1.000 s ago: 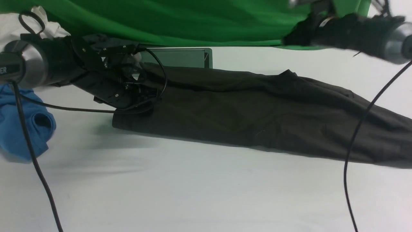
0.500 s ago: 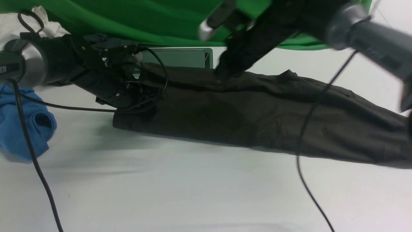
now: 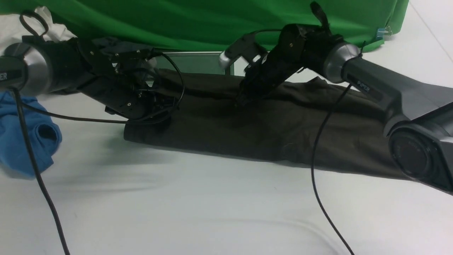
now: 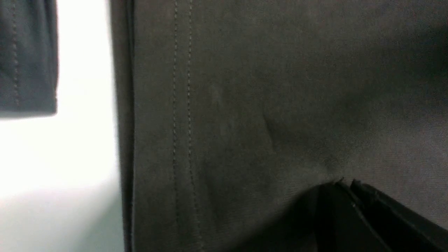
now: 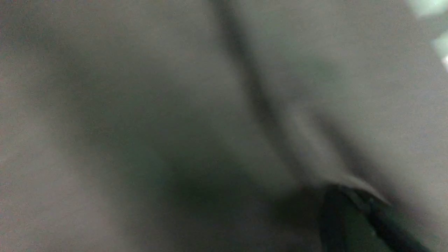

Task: Fold a long-sleeved shirt on a white desktop.
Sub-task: 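Fold the black garment in half by bringing its near edge over to the far edge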

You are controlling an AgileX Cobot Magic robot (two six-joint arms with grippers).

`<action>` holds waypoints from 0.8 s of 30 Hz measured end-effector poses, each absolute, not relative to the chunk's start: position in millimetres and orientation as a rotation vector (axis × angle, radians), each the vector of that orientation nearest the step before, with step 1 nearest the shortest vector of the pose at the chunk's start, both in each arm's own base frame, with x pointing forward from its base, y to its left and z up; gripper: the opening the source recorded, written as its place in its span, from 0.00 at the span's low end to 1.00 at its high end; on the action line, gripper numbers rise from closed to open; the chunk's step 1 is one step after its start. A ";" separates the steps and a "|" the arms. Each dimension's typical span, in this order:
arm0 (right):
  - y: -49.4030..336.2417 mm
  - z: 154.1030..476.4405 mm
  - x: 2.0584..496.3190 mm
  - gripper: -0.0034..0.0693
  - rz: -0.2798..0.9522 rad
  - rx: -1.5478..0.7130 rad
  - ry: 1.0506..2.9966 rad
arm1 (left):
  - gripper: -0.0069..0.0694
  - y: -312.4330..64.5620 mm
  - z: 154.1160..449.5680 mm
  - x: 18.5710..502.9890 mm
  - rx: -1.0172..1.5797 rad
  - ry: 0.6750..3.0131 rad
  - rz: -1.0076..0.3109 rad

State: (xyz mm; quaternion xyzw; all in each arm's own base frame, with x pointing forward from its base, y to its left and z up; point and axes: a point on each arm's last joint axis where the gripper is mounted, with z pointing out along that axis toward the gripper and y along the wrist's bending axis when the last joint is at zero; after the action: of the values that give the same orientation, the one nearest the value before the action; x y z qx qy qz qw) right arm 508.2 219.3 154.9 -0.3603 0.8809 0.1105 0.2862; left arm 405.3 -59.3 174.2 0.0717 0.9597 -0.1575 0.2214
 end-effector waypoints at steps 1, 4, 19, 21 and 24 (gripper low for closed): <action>212.3 156.0 514.0 0.08 0.286 -0.905 2.345 | 0.12 -59.3 174.2 405.3 0.198 2.652 -0.435; 192.0 160.5 529.4 0.08 0.255 -0.765 2.297 | 0.12 -59.3 174.2 405.3 0.198 2.652 -0.435; 133.8 271.2 503.5 0.45 0.360 -0.567 2.342 | 0.15 -59.1 196.8 404.7 0.154 2.670 -0.481; 127.5 288.0 483.8 0.49 0.358 -0.574 2.344 | 0.19 -58.4 219.1 402.3 0.185 2.669 -0.470; 112.1 303.8 446.6 0.56 0.336 -0.529 2.341 | 0.31 -52.7 254.7 392.6 0.185 2.663 -0.402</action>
State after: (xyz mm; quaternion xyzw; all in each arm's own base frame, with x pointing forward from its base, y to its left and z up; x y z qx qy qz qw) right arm 446.6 112.1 303.8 -0.2043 0.9043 0.1299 0.3516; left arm 392.6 -52.7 254.7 0.0669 0.9625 -0.1452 0.2191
